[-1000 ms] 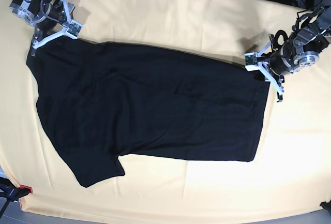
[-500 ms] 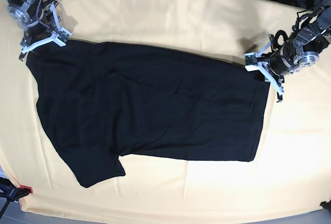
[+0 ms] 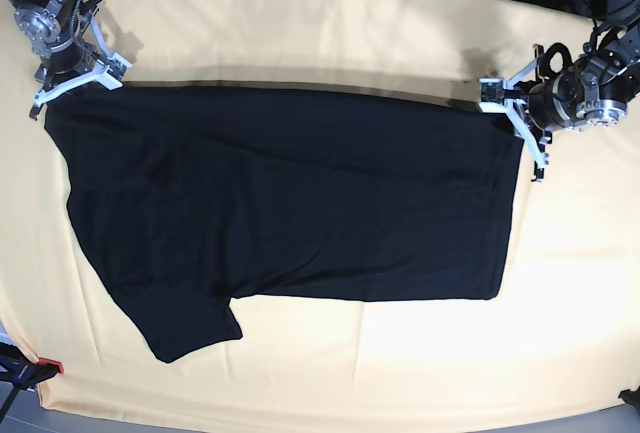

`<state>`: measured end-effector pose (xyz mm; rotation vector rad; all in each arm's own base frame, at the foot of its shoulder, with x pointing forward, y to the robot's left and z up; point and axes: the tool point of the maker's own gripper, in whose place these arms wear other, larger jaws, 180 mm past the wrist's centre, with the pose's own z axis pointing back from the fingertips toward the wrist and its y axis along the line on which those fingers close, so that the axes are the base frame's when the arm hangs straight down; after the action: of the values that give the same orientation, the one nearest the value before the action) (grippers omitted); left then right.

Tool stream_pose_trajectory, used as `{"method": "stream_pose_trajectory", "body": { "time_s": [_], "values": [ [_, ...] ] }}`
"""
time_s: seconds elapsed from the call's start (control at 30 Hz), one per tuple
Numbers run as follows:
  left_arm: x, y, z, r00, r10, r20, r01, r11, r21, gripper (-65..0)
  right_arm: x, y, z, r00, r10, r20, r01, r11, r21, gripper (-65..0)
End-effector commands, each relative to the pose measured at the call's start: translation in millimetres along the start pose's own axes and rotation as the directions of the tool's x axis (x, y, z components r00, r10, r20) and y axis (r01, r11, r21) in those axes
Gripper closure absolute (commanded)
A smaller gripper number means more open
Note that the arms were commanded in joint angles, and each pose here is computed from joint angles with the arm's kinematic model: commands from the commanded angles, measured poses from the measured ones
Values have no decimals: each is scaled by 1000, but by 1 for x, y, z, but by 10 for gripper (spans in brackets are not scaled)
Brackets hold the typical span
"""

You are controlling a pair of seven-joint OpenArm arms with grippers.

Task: Fold the T-shirt properly
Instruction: 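Pull the shirt further toward the robot with both grippers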

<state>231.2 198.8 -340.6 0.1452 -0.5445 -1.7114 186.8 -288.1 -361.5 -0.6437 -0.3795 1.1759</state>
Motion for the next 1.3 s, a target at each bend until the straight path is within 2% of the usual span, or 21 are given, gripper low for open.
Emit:
{"method": "stream_pose_trajectory", "body": {
  "time_s": [0.0,0.07,0.2,0.37,0.57,0.7,0.9,1.03,1.13,1.17,1.27],
  "values": [
    [-5,5,10,1000,-10,-16,10,1000,3,0,-7,-13,2,999,20,-32,-21,999,-39,0],
    [0,-4,16,1000,-3,5,3,999,-52,0,-10,-10,2,998,28,-50,-29,999,-24,0],
    [2,-22,24,1000,-10,21,13,989,-145,0,-19,9,6,995,27,-94,-17,995,101,0],
    [2,-49,35,999,-6,44,18,954,-298,0,-19,21,26,994,77,-83,-65,988,139,0],
    [13,-64,41,993,79,82,-46,934,-354,0,-23,58,49,989,128,-69,-108,965,238,0],
    [19,-87,51,993,79,90,-34,909,-415,0,-40,81,61,982,146,-119,-106,950,293,0],
    [31,-118,71,991,66,113,-1,868,-496,0,-52,97,73,973,184,-141,-131,939,317,0],
    [32,-121,73,991,66,113,0,864,-503,0,-53,100,74,973,185,-141,-132,937,323,0],
    [32,-121,73,991,68,114,-1,864,-503,0,-52,96,73,977,147,-154,-97,951,295,0],
    [32,-121,73,991,67,114,-1,864,-503,-23,-52,93,72,978,139,-158,-91,956,279,-70],
    [32,-121,73,991,67,112,-1,864,-503,-253,-54,81,70,975,136,-177,-97,972,214,-360]
  ]
}}
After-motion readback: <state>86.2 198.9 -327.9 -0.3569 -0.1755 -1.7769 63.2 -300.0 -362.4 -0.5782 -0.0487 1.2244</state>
